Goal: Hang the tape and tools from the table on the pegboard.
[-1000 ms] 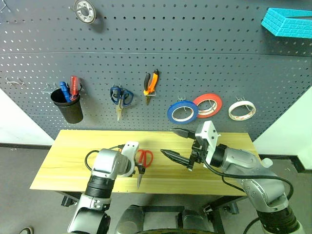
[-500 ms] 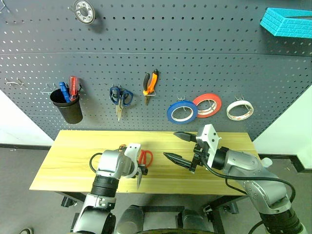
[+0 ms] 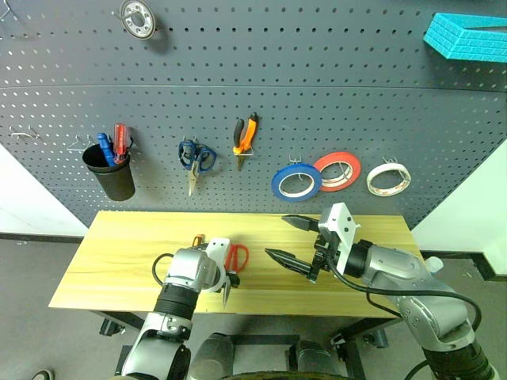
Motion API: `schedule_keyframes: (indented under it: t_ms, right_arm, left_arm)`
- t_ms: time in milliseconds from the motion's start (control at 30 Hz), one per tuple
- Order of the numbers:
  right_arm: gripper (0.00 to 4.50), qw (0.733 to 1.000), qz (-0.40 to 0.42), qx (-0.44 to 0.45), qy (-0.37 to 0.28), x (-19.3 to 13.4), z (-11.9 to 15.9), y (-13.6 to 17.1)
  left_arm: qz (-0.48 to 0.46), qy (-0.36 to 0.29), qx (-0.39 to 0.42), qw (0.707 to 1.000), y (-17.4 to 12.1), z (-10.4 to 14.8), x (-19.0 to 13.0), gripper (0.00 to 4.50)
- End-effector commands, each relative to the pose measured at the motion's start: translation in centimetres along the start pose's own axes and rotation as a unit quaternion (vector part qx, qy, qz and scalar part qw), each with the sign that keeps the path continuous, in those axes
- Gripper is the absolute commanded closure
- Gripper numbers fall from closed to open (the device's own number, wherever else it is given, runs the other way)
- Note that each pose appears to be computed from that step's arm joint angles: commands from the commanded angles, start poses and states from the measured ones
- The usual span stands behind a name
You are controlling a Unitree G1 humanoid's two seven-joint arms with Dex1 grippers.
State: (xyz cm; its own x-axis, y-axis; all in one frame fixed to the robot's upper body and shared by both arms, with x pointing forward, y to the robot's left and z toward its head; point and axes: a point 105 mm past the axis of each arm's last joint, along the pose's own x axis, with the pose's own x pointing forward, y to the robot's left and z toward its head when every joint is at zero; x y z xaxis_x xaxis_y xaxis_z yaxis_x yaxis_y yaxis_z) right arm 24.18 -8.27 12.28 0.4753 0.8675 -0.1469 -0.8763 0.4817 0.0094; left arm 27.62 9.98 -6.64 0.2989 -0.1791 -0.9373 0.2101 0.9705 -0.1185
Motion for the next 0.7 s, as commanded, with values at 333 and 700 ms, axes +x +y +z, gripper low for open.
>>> schedule_keyframes:
  t_ms: [333, 700]
  right_arm:
    - [0.04, 1.0, 0.007, -0.011, -0.023, 0.1, 1.8, 1.3]
    - [0.04, 1.0, 0.001, -0.011, -0.023, 0.0, 2.0, 1.2]
  left_arm:
    - [0.02, -0.003, 0.035, 0.999, -1.0, 0.6, 1.0, 0.17]
    - [0.046, 0.013, 0.029, 0.998, -0.4, -0.5, 1.1, 0.17]
